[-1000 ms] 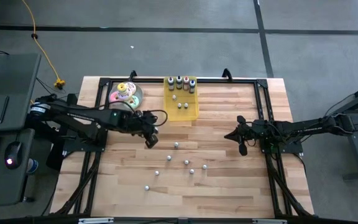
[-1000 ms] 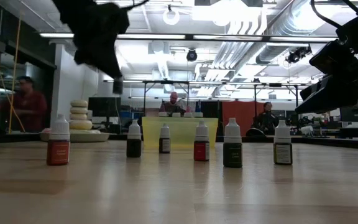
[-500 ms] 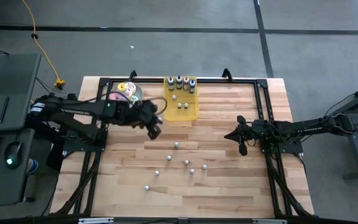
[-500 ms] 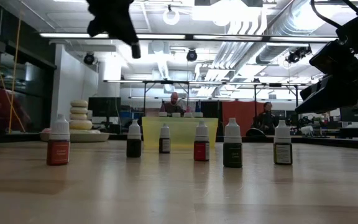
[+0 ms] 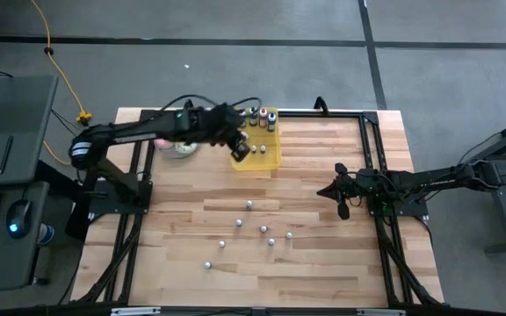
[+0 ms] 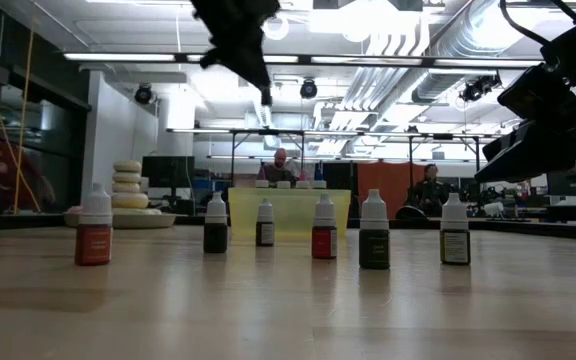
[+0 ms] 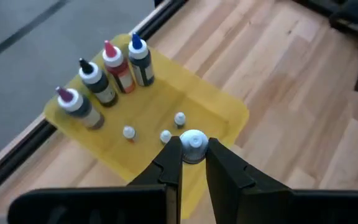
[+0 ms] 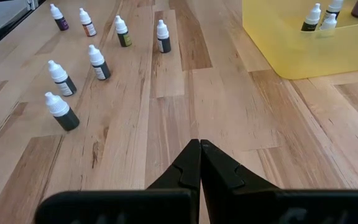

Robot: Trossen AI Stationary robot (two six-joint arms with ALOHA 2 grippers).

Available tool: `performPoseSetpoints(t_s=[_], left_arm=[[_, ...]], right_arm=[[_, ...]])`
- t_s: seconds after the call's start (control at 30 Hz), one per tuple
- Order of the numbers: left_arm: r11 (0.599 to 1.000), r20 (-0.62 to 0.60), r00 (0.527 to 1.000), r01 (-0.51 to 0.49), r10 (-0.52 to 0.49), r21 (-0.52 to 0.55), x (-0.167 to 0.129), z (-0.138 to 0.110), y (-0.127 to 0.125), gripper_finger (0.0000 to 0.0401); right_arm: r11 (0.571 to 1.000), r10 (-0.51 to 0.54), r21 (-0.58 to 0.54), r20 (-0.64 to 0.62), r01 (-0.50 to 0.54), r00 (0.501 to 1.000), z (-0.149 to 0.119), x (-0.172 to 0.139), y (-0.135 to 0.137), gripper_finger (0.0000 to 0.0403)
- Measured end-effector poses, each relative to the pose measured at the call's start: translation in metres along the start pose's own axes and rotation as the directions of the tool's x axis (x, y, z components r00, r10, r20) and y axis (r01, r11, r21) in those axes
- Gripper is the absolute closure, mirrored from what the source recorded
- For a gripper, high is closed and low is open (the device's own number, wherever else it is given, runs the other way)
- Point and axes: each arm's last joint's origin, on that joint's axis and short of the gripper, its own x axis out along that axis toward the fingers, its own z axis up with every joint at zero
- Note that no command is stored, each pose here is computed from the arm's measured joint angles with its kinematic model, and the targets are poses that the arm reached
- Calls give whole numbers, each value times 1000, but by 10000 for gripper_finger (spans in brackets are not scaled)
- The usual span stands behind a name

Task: Pick & Place food coloring
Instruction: Put the top small purple food coloring bottle into the yellow bin

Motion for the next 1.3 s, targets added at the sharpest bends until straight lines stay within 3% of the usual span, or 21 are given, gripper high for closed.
performPoseSetpoints(t_s=[0.2,0.43,0.7,0.87,1.03,1.13,1.3], left_arm=[[996,-41,999,6,-3,83,37,23,9,361],[986,-89,995,-22,37,163,83,30,27,361],[992,-135,988,-62,76,107,126,25,46,361],[996,-157,988,0,14,89,146,20,47,361],[986,-185,982,65,-36,151,162,14,45,361],[985,-208,978,52,-17,163,174,8,45,361],[999,-236,971,-29,36,35,186,1,46,361]], right_arm=[[1000,0,0,0,0,1000,0,0,0,402],[1000,0,0,0,0,1000,0,0,0,402],[1000,0,0,0,0,1000,0,0,0,402],[1000,0,0,0,0,1000,0,0,0,402],[1000,0,0,0,0,1000,0,0,0,402],[1000,0,0,0,0,1000,0,0,0,402],[1000,0,0,0,0,1000,0,0,0,402]])
